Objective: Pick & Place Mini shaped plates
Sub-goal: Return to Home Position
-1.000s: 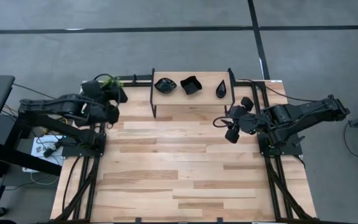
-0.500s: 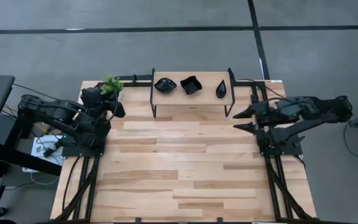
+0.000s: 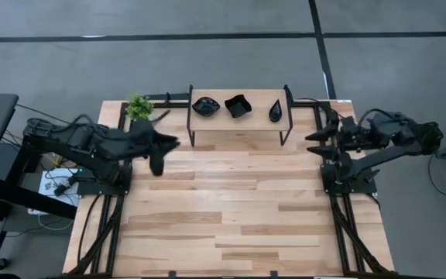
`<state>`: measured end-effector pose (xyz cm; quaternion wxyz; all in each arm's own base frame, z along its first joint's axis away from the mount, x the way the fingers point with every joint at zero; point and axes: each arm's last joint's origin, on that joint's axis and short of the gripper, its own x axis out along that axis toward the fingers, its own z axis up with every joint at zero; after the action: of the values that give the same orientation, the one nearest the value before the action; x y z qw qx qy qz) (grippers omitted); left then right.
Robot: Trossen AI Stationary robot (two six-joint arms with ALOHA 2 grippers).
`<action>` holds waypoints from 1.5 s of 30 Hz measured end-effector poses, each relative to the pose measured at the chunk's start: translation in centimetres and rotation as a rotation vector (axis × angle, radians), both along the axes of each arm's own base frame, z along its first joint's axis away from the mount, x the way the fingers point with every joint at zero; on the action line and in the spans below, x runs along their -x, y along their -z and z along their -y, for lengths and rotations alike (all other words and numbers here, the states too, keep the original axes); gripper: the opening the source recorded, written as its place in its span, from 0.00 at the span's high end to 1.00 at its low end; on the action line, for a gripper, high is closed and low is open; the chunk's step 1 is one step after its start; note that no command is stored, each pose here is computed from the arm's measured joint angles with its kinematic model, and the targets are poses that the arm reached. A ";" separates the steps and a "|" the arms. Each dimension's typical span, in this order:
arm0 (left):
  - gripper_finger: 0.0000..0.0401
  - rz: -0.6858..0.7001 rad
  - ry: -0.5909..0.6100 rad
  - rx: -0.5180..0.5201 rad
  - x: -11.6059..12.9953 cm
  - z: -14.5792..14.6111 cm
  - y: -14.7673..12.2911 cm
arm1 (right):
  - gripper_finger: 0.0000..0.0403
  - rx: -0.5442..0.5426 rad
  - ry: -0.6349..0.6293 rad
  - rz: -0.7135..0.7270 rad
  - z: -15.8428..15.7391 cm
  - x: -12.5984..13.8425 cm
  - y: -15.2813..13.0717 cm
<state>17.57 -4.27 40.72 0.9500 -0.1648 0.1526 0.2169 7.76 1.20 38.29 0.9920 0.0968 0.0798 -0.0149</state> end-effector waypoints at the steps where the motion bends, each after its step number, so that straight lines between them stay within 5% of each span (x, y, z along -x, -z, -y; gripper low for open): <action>1: 0.78 0.038 0.088 -0.018 -0.3 0.2 -0.6 | 0.58 -0.002 -0.003 0.006 0.0 0.1 0.0; 6: 0.78 0.190 0.487 -0.094 -0.1 0.3 -2.8 | 0.57 -0.015 -0.086 0.018 -0.1 0.6 -0.1; 16: 0.78 0.461 0.712 -0.296 7.0 -1.6 -5.8 | 0.57 -0.081 -0.262 0.098 -0.2 2.4 -0.6; 30: 0.78 0.614 0.627 -0.278 9.2 -2.3 4.5 | 0.57 -0.094 -0.339 0.145 0.2 4.6 0.2; 45: 0.78 0.593 0.454 -0.198 7.5 -3.4 12.8 | 0.57 -0.137 -0.338 0.338 -0.2 3.2 9.9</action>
<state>10.03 -0.84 27.91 0.9881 -0.0898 -0.1179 -0.0423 4.58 1.38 28.42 0.9707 0.1504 -0.0713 0.1731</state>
